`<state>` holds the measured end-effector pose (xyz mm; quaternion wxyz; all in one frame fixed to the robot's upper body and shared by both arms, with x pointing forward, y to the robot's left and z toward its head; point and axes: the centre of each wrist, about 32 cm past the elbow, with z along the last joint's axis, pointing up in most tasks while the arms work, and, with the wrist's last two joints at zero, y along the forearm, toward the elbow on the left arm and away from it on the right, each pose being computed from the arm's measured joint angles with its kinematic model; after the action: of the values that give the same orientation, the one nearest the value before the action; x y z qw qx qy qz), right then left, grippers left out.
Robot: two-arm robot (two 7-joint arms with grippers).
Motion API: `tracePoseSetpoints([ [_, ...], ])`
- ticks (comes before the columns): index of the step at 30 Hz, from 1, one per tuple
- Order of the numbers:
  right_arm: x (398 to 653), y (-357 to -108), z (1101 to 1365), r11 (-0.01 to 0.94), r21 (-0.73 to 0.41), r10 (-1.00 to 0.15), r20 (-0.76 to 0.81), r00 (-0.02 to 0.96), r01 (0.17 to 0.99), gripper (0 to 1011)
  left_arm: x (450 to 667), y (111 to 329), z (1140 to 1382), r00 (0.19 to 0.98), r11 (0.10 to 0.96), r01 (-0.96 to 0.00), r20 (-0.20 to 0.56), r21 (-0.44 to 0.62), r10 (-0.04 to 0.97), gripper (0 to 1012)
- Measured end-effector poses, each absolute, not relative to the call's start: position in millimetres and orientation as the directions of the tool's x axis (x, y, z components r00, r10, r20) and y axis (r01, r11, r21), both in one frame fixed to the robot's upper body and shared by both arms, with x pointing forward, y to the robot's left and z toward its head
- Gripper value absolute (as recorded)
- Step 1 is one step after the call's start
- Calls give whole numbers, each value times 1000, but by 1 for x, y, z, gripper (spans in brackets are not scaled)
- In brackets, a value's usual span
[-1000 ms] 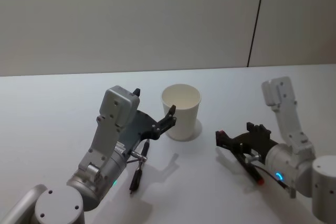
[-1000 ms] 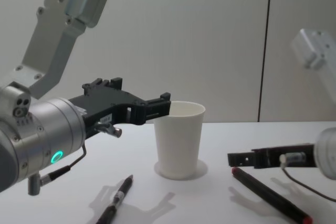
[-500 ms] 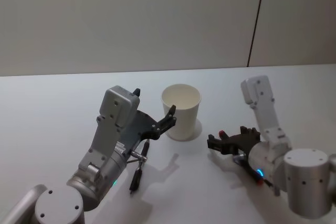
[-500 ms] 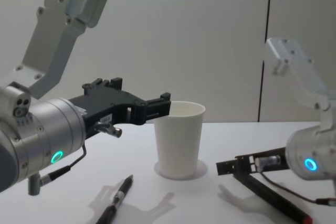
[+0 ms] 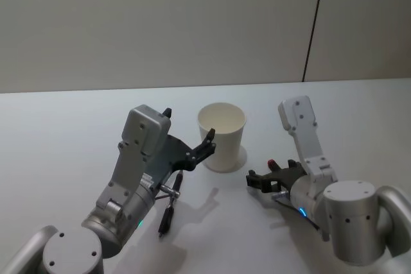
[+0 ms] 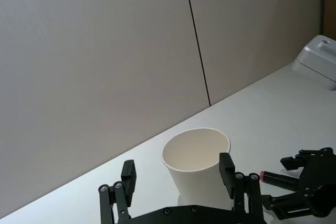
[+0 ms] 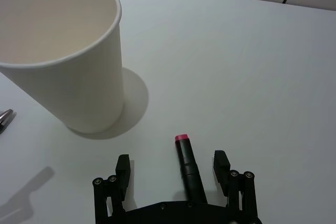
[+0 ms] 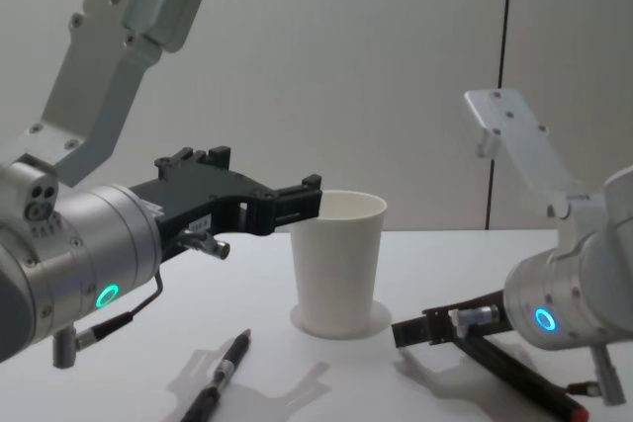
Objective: Place the pen into the pen holder.
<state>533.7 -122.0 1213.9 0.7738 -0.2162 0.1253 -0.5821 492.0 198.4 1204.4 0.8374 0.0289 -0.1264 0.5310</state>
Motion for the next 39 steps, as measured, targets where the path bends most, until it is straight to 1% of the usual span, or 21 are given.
tracePoseSetpoints([
  [3,534,-120,1213,220,-485,-956,63,285,846,1000,492,198,1204,404,434,-897,243,-86,882,1005],
  [6,534,-118,1213,214,-489,-957,67,281,846,972,492,198,1204,404,434,-897,242,-86,882,1005],
  [8,534,-117,1212,210,-490,-958,69,278,846,907,492,198,1204,404,434,-897,242,-86,882,1005],
  [12,534,-116,1211,201,-493,-959,76,272,847,810,492,198,1204,404,434,-897,243,-86,882,1005],
  [13,535,-116,1211,200,-493,-959,77,271,847,768,492,198,1204,404,434,-897,243,-86,882,1005],
  [14,535,-116,1211,199,-493,-960,78,270,847,768,492,198,1204,404,434,-897,243,-86,882,1005],
  [19,535,-116,1210,192,-494,-961,81,265,848,589,492,198,1204,404,434,-897,243,-86,882,1005],
  [22,535,-117,1210,189,-496,-961,83,263,848,533,492,198,1204,404,434,-897,243,-86,882,1005],
  [24,535,-117,1209,187,-497,-962,84,261,848,426,492,198,1204,404,434,-897,243,-86,882,1005],
  [25,535,-118,1209,186,-497,-962,84,260,848,388,492,198,1204,404,434,-897,243,-86,882,1005],
  [27,534,-118,1209,185,-498,-962,84,259,847,341,492,198,1204,404,434,-897,242,-86,882,1005],
  [30,534,-119,1208,183,-499,-963,84,257,847,245,492,198,1204,404,434,-897,243,-86,882,1005],
  [31,534,-119,1208,182,-500,-963,83,256,847,240,492,198,1204,404,434,-897,243,-86,882,1005],
  [32,534,-119,1208,181,-500,-963,83,255,847,204,492,198,1204,404,434,-897,243,-86,882,1005],
  [33,534,-119,1208,181,-500,-963,83,255,847,204,492,198,1204,404,434,-897,243,-86,882,1004],
  [35,534,-120,1207,179,-501,-964,82,253,847,169,492,198,1204,404,434,-897,242,-86,882,1005],
  [39,533,-122,1207,177,-500,-965,81,250,847,169,492,198,1204,404,434,-897,242,-86,882,1004],
])
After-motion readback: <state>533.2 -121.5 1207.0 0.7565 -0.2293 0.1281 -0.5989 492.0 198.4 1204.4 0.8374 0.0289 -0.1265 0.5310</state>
